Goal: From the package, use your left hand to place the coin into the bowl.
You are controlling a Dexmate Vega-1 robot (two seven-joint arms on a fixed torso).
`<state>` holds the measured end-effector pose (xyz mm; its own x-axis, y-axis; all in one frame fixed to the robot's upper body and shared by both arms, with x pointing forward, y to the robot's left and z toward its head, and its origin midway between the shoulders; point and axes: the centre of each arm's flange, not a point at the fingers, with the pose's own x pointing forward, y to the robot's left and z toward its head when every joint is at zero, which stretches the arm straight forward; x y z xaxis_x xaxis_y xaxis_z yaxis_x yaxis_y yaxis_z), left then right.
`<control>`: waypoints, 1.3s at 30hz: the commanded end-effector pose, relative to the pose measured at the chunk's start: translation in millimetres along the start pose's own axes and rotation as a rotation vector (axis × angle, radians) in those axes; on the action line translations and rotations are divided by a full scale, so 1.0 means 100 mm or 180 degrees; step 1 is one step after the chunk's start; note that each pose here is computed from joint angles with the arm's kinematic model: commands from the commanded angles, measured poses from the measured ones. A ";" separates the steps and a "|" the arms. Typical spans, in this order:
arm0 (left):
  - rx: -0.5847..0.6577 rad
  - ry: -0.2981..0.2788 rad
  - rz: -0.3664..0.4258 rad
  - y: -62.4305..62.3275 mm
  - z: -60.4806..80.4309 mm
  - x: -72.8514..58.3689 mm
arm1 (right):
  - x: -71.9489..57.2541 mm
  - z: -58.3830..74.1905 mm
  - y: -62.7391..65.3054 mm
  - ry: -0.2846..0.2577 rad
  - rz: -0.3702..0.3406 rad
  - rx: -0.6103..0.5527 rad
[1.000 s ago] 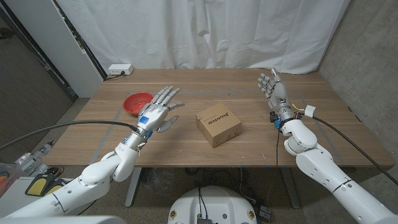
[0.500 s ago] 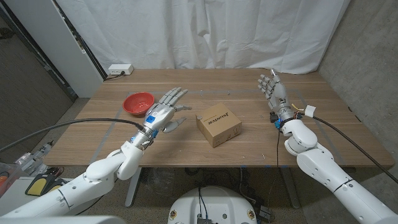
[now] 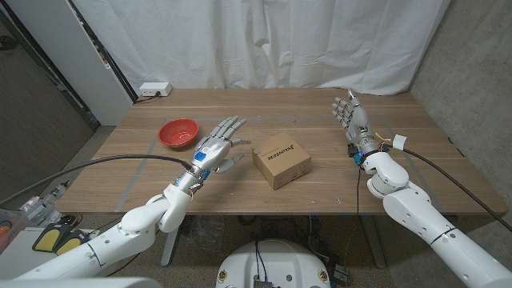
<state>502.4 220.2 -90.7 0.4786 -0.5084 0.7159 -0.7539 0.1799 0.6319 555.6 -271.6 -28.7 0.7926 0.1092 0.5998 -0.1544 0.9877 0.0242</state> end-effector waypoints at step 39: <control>-0.0219 0.0209 -0.0004 0.00 0.08 0.15 | 0.05 0.04 0.03 0.0084 -0.0098 -0.0086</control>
<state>507.5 208.6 -84.5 0.4917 -0.4570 0.7412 -0.7338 0.2409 0.6352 553.6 -272.2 -24.3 0.8046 0.0830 0.5880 -0.1202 0.9924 0.0245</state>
